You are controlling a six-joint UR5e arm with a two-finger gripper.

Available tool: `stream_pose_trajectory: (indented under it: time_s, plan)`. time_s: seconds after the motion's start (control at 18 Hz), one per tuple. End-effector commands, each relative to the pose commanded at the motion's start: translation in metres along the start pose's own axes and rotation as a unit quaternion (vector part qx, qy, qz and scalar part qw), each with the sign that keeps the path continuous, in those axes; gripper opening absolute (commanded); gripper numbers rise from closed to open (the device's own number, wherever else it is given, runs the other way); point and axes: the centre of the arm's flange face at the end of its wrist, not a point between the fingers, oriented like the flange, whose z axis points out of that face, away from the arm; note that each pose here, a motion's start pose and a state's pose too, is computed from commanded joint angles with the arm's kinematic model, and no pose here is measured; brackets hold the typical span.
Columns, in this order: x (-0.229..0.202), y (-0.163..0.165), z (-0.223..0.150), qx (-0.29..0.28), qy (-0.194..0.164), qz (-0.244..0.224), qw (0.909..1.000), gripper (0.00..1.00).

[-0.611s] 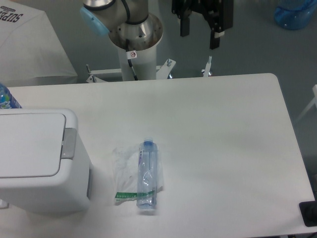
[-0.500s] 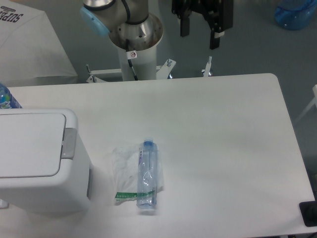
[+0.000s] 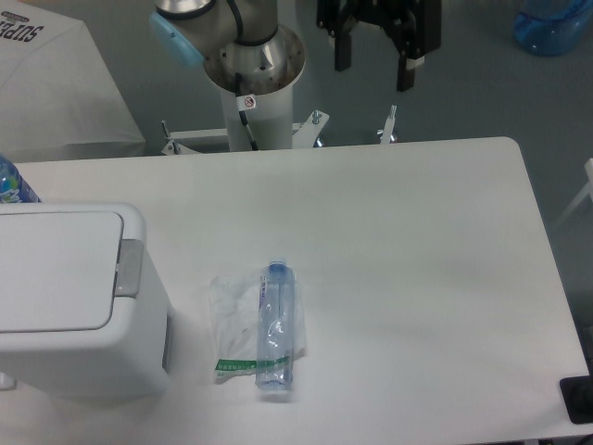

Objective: Open the trash can

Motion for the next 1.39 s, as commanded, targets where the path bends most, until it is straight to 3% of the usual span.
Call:
stream_pose_trajectory:
  time_s: [0.17, 0.39, 0.67, 0.94, 1.11, 1.39]
  plan:
    - [0.009, -0.012, 0.007, 0.003, 0.009, -0.076, 0.9971, 1.00]
    - [0.008, -0.033, 0.022, 0.026, -0.007, -0.150, 0.9882, 1.00]
    - [0.020, -0.065, 0.061, 0.021, 0.001, -0.190, 0.9816, 1.00]
    - [0.029, -0.113, 0.135, 0.043, 0.011, -0.235, 0.9710, 1.00]
    - [0.029, -0.134, 0.156, 0.052, 0.015, -0.270, 0.9615, 1.00]
    - [0.033, -0.145, 0.172, 0.065, 0.038, -0.353, 0.9327, 1.00]
